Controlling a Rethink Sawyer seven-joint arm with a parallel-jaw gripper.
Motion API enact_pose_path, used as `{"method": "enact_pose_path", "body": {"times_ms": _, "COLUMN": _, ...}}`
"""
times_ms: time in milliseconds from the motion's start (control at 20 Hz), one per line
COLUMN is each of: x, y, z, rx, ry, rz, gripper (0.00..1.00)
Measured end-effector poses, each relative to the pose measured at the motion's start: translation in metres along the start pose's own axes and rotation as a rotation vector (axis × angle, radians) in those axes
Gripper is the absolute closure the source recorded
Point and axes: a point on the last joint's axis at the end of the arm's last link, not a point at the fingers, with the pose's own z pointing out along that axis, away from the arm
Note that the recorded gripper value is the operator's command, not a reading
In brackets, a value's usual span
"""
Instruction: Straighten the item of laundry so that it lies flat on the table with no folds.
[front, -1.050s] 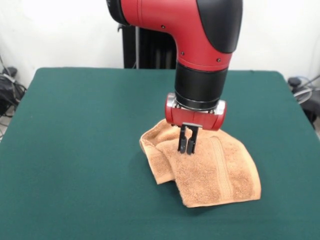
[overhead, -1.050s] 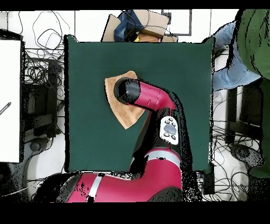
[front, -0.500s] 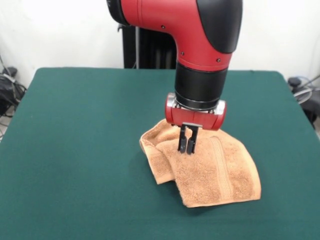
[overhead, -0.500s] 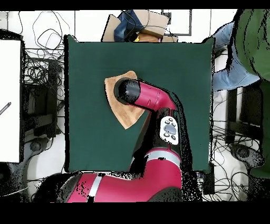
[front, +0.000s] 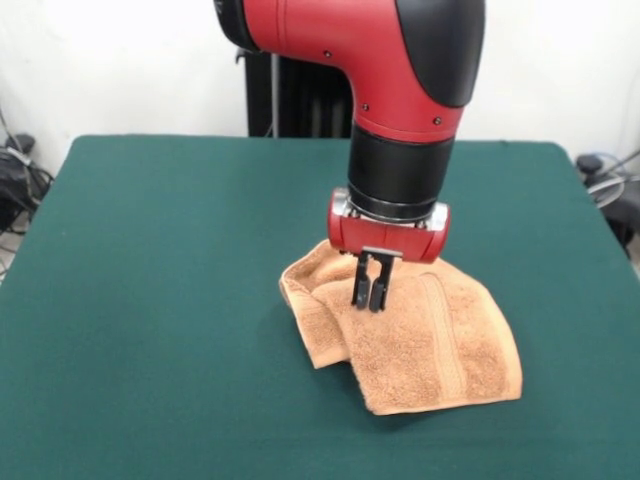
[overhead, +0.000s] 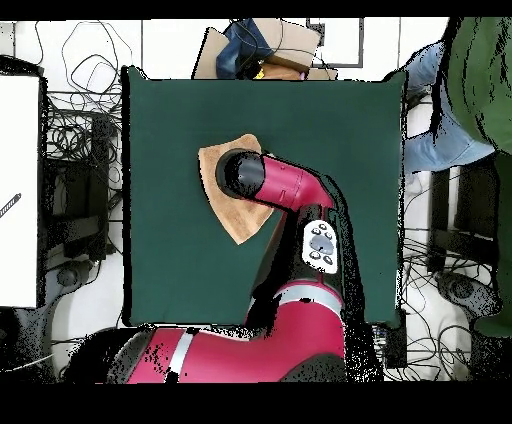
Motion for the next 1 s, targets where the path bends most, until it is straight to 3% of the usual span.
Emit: {"method": "enact_pose_path", "body": {"times_ms": 1000, "x": 0.012, "y": -0.001, "z": 0.016, "rx": 0.011, "ry": 0.019, "rz": -0.021, "gripper": 1.00}}
